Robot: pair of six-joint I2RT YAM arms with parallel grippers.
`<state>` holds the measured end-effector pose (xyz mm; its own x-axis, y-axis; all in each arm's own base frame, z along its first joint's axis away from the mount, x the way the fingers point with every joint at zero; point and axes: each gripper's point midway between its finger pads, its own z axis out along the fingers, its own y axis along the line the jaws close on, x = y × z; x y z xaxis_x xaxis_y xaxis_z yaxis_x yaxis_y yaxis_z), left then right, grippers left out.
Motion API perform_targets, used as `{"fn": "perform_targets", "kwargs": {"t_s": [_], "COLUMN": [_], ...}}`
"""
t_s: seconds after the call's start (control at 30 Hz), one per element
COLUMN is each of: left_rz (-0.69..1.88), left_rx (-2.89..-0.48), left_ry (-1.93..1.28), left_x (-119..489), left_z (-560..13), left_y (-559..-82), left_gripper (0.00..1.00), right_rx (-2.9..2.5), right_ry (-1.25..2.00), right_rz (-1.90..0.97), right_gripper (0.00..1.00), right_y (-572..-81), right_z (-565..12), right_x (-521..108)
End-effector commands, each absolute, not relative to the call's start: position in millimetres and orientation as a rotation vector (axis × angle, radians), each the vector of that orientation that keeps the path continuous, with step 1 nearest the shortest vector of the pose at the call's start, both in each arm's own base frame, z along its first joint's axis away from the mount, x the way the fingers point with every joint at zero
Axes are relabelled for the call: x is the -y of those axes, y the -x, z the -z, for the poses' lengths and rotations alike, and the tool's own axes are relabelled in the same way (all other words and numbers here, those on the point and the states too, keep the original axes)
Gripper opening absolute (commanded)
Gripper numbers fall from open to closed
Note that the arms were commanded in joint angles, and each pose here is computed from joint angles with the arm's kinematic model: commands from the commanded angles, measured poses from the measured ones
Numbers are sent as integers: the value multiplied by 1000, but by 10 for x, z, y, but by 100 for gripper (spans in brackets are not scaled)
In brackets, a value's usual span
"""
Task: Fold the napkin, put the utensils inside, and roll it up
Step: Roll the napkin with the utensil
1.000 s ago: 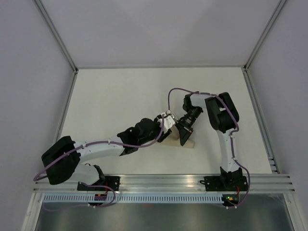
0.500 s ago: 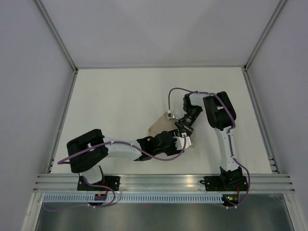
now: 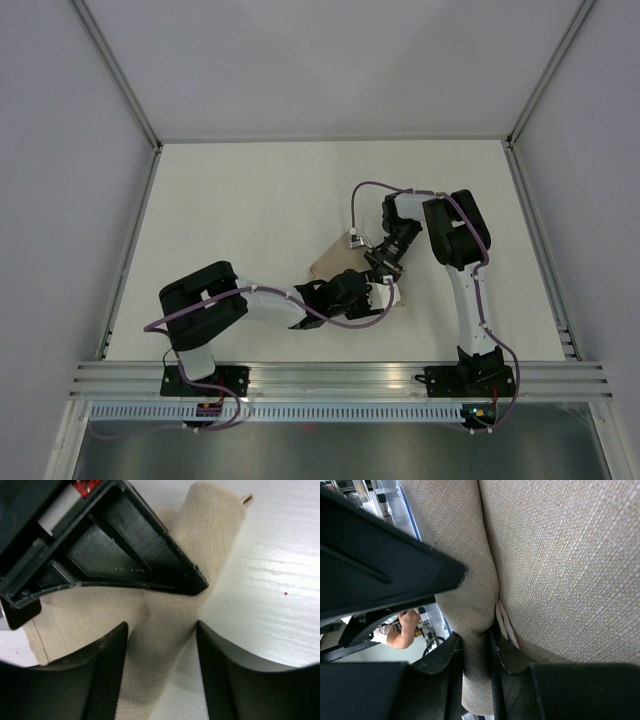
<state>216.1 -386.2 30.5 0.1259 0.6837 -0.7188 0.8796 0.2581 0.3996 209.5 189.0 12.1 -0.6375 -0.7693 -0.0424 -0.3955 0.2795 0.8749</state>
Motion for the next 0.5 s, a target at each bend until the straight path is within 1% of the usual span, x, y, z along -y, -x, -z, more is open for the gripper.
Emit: {"fn": "perform_targets", "kwargs": {"t_s": [0.0,0.03,0.13,0.17,0.23,0.27,0.33,0.37,0.47], "left_rz": [329,340,384,441,471,508,537,578,638], "left_rx": [-1645,-1654,-1701,-1713,-1752,-1763,-1793,-1801,-1840], "left_ry": [-1489,-1491,-1503,-1523,-1538,-1553,-1566,-1583,-1606], "left_x": [3895,3905,3879,3900,3867,3879,3857,3868,3856], "left_z": [-292,-285,-235,-204,-158,-132,-97,-83,-20], "left_y": [-2201,-2203,-2210,-2155,-2157,-2118,-2109,-2060,-2019], "left_gripper": [57,45,28,21,14,12,8,7,5], "right_rx": [2256,2256,2267,2276,2282,2291,2297,2304,2336], "right_ry": [-1371,-1368,-1390,-1405,-1416,-1434,-1449,-1461,-1487], "right_rz": [1176,1196,1226,1242,1256,1264,1281,1295,1335], "right_gripper": [30,32,42,47,51,55,58,61,63], "right_y": [-2454,-2449,-2458,-2468,-2469,-2485,-2495,-2505,-2559], "right_z": [388,359,264,202,135,70,-11,-96,-269], "right_x": [-1673,-1688,-1712,-1727,-1737,-1751,-1760,-1772,-1780]}}
